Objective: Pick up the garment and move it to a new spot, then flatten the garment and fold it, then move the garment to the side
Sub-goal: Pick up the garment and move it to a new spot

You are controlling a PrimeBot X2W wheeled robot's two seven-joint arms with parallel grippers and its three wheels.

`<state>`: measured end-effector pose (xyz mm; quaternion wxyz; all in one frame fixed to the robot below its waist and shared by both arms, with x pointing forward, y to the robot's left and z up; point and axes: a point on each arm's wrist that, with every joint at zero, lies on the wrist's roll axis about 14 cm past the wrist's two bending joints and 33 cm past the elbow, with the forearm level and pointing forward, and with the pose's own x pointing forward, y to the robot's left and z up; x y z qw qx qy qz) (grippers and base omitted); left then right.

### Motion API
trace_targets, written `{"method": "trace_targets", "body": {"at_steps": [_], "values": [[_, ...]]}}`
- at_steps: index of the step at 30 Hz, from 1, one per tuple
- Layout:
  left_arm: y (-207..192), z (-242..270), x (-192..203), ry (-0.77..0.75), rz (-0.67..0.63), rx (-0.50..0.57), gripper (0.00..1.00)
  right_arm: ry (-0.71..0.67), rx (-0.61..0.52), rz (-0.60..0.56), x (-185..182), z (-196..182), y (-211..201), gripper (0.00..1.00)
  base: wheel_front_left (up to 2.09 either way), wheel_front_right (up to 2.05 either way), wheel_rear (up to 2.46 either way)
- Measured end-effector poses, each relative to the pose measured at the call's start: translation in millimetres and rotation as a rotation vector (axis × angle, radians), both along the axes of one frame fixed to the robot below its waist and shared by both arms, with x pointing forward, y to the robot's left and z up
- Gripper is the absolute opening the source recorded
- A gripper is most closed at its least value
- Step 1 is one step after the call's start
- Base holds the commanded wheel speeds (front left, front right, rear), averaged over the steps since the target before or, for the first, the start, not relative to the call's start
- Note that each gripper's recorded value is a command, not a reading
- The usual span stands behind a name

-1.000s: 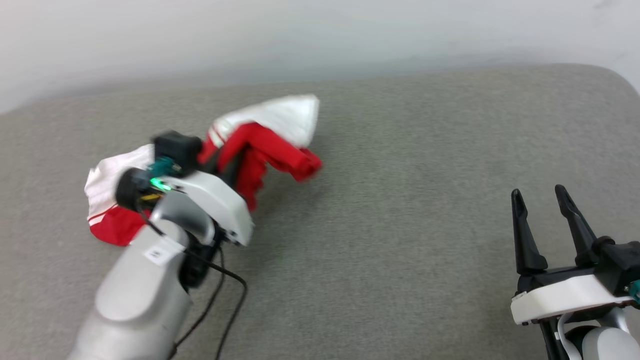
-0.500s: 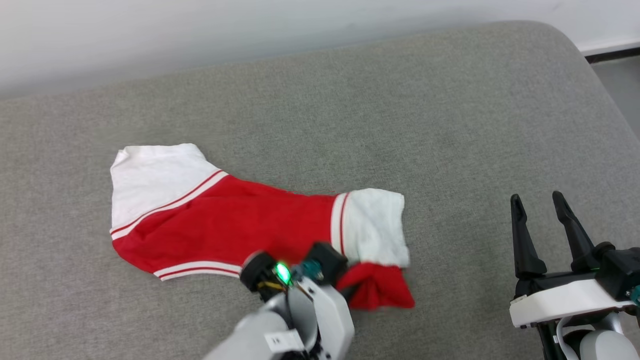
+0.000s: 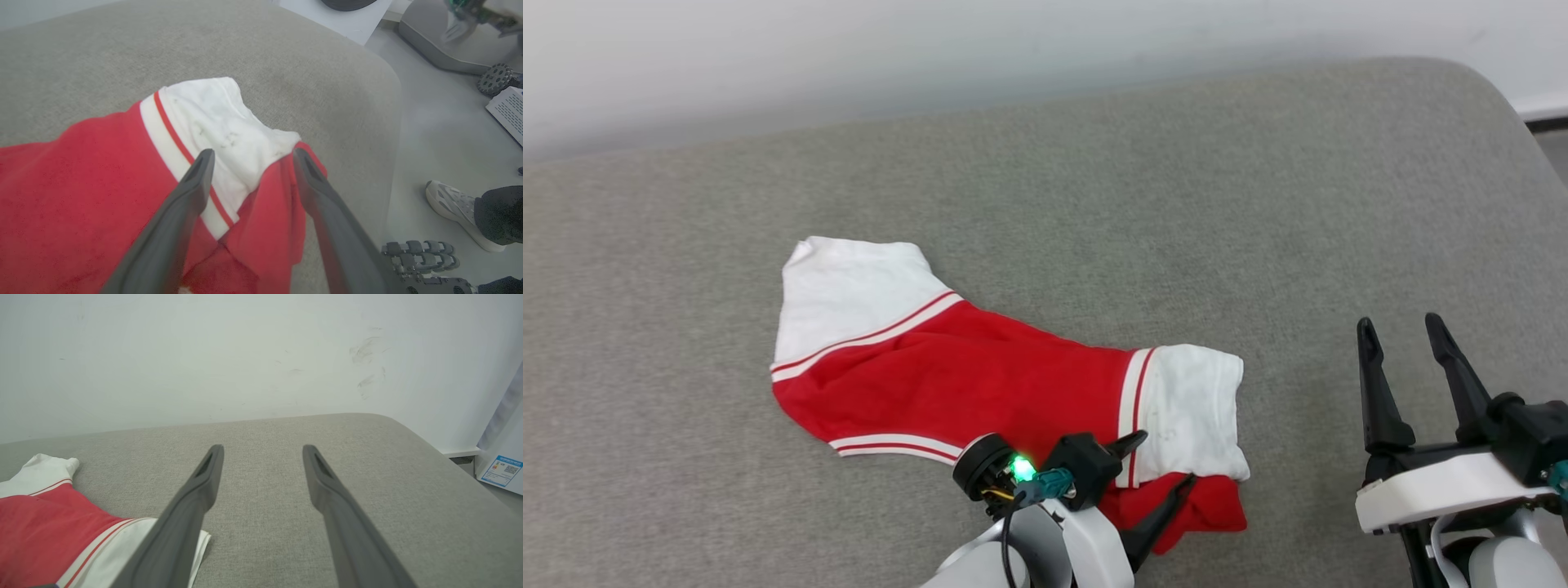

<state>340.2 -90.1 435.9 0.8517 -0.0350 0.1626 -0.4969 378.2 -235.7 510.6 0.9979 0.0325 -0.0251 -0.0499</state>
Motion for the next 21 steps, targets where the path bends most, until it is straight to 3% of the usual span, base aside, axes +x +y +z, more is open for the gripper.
{"method": "trace_targets", "body": {"at_steps": [10, 21], "values": [[32, 67, 16, -0.203, 0.224, -0.189, 1.00, -0.009, -0.014, 0.050, -8, 14, 16, 1.00, 0.00, 0.00, 0.00], [113, 119, 53, -0.349, 0.588, -0.263, 1.00, 0.001, -0.011, 0.115, -12, 19, 37, 1.00, 0.00, 0.00, 0.00]]}}
